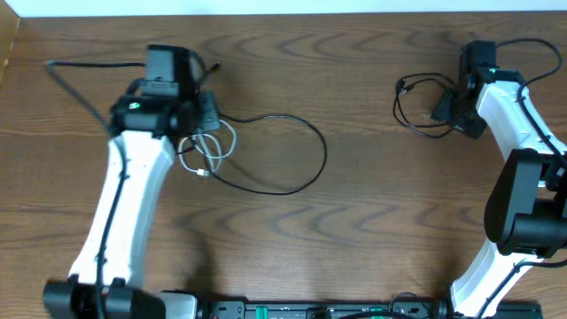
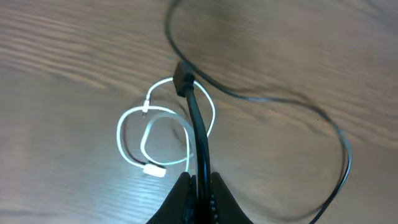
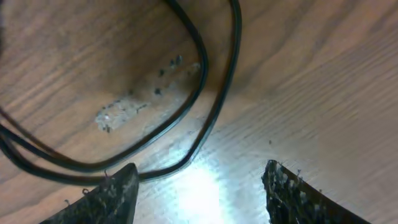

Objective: Untangle cables

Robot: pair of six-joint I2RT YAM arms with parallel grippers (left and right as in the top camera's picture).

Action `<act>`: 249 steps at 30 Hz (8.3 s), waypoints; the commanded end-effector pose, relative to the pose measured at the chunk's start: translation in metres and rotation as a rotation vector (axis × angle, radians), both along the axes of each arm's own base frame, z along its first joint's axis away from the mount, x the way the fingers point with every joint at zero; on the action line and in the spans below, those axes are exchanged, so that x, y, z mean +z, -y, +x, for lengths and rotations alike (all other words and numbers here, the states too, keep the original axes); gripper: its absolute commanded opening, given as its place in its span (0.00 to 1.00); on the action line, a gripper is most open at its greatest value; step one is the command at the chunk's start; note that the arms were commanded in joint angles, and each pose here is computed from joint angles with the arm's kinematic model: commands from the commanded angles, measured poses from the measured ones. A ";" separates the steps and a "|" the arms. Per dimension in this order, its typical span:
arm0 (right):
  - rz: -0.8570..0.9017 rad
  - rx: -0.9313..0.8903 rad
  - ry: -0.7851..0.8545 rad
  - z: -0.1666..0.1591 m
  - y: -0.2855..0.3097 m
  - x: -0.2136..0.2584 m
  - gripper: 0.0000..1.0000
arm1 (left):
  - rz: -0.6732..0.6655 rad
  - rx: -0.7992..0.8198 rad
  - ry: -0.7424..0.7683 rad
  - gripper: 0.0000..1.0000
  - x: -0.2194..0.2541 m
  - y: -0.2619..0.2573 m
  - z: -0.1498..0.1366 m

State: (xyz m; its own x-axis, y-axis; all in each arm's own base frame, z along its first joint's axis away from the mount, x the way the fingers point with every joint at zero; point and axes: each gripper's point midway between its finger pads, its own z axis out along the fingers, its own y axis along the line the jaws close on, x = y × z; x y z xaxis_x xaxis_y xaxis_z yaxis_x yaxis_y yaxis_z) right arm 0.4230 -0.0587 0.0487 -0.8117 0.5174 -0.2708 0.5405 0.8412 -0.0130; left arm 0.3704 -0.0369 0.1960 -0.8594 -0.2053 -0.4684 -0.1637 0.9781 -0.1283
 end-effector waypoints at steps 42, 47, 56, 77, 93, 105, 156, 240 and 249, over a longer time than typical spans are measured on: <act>0.004 -0.156 0.155 -0.008 0.018 -0.065 0.45 | 0.020 -0.357 -0.085 0.08 -0.090 0.150 0.018; 0.017 -0.153 0.139 -0.015 0.015 -0.071 0.38 | 0.019 -0.357 -0.084 0.08 -0.090 0.150 0.018; 0.152 -0.132 -0.070 -0.053 -0.011 -0.123 0.41 | 0.016 -0.357 -0.074 0.08 -0.089 0.151 0.020; 0.174 -0.011 0.107 0.012 0.023 0.010 0.01 | 0.017 -0.357 -0.074 0.17 -0.089 0.151 0.020; -0.054 -0.326 0.759 0.076 0.227 0.185 0.01 | 0.013 -0.357 -0.061 0.41 -0.087 0.153 0.023; 0.023 -0.426 0.692 0.102 0.261 0.071 0.20 | 0.009 -0.357 -0.049 0.43 -0.086 0.154 0.025; -0.067 -0.476 0.224 -0.036 0.231 -0.092 0.01 | -0.013 -0.320 -0.042 0.43 -0.085 0.155 0.028; 0.417 1.309 0.366 -0.023 -0.486 0.020 0.70 | -0.198 0.116 0.045 0.63 0.027 -0.047 -0.013; 0.179 0.907 0.275 0.015 -0.416 -0.004 0.64 | -0.199 0.116 0.036 0.63 0.026 -0.047 -0.015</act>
State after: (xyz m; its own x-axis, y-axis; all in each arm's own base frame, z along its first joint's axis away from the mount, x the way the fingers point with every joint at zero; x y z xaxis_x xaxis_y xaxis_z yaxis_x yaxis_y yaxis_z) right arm 0.4192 0.3921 0.0592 -0.7852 -0.3315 -0.5231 -0.5119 0.8228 0.2469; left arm 0.3570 0.0061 0.2191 -0.8119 -0.3952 -0.4296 -0.2619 0.9044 -0.3369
